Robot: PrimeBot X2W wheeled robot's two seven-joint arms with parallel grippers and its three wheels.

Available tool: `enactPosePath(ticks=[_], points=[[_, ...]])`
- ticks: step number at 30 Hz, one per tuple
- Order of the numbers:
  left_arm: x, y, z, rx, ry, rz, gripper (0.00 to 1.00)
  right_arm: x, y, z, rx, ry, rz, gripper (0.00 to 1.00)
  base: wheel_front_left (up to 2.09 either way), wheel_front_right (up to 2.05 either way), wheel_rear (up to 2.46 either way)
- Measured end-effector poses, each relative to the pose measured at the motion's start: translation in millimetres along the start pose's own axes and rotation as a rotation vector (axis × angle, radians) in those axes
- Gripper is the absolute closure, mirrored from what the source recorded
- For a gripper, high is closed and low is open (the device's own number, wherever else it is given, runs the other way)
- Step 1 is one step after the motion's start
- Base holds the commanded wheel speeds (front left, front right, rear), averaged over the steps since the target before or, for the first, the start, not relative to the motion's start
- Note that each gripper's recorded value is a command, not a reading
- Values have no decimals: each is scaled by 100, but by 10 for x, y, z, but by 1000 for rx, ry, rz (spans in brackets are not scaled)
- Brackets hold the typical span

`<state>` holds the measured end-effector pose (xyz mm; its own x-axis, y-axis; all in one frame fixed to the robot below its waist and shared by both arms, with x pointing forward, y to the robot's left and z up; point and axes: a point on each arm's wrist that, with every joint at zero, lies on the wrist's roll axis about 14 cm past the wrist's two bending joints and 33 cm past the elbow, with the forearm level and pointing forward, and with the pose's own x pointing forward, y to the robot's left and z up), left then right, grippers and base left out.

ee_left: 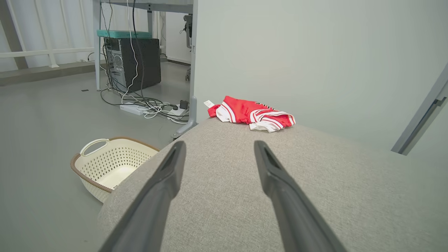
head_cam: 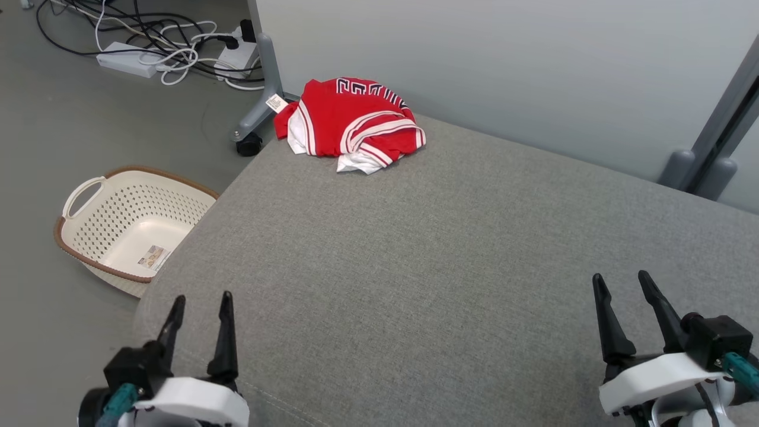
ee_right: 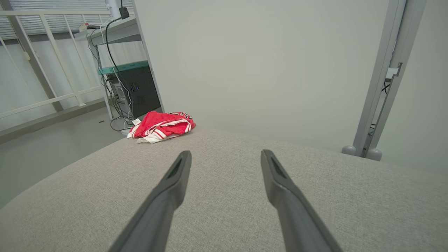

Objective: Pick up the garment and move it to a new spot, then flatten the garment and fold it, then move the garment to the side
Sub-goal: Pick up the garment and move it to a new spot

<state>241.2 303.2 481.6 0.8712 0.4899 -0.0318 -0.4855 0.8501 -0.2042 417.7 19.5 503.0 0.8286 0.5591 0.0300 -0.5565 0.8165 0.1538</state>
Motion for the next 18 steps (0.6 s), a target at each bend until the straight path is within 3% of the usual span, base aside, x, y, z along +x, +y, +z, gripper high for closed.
enactPosePath(ticks=[8, 15, 18], points=[[703, -193, 565, 94, -134, -72, 0, 171, -266, 62, -27, -12, -44, 0, 0, 0, 0], [1603, -661, 973, 255, -187, -212, 0, 333, -614, 93, -46, -33, -105, 0, 0, 0, 0], [2001, -944, 1070, 271, -182, -266, 0, 360, -796, 106, -58, -45, -142, 0, 0, 0, 0]])
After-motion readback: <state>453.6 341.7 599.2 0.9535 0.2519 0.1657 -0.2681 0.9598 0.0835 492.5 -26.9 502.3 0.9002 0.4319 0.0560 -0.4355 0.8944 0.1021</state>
